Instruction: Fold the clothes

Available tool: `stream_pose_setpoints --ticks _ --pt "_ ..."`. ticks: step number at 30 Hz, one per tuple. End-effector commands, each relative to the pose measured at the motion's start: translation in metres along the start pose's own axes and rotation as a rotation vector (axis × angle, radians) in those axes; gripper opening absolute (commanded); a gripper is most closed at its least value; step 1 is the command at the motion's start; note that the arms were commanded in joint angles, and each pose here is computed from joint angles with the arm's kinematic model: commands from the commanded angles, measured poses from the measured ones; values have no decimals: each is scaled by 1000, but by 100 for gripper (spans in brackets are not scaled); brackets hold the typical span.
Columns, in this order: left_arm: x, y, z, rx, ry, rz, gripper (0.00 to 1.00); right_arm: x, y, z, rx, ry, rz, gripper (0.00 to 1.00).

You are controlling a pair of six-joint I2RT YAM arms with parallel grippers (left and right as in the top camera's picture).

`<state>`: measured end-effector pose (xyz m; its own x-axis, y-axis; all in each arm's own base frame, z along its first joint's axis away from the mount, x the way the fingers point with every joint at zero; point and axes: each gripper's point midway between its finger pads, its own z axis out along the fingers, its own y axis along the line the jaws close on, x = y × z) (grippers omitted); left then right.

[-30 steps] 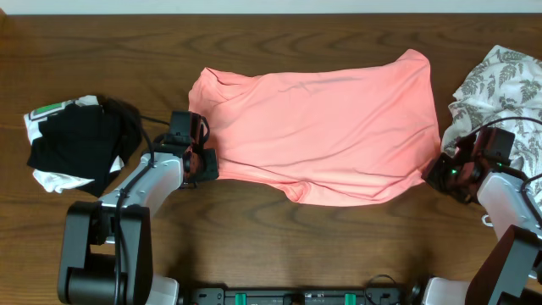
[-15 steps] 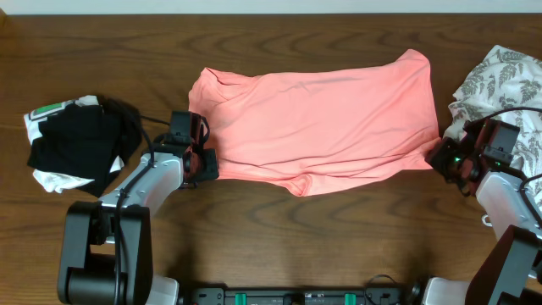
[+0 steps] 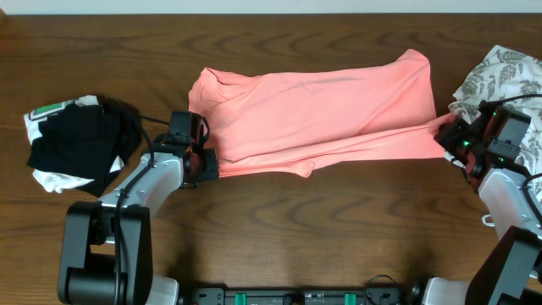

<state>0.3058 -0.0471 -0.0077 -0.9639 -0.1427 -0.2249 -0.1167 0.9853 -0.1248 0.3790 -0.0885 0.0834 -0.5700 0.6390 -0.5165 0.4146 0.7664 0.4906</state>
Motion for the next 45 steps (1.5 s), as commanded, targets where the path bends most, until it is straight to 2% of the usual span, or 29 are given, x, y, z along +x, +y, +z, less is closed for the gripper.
stream_pose_setpoints --ticks 1,14,23,24,25,26,28,29,32,35,40,43,45 --pt "65 28 29 -94 209 -32 41 -7 8 3 -7 -17 6 1" --pt "66 28 29 -94 209 -33 41 15 -9 48 31 41 3 1" --pt "65 28 29 -94 208 -33 41 21 -27 61 92 47 12 2" --pt "65 28 29 -94 207 -33 41 22 -29 62 98 51 14 6" --pt "65 27 29 -93 206 -33 41 23 -30 63 101 55 11 15" --pt "65 27 29 -93 206 -33 41 24 -30 63 101 56 6 30" --pt "65 27 29 -93 206 -33 41 23 -28 63 92 56 -39 43" --pt "65 27 29 -93 206 -33 41 22 -25 61 79 58 -73 49" --pt "65 27 29 -93 206 -33 41 15 -16 52 63 59 -148 58" --pt "65 27 29 -93 206 -33 41 1 5 33 17 47 -238 59" --pt "65 27 29 -93 206 -33 42 -19 58 -11 -84 6 -393 56" --pt "65 27 29 -93 206 -33 41 -4 92 -32 -166 41 -474 54" --pt "65 27 29 -93 206 -33 41 22 109 -40 -211 111 -521 53"
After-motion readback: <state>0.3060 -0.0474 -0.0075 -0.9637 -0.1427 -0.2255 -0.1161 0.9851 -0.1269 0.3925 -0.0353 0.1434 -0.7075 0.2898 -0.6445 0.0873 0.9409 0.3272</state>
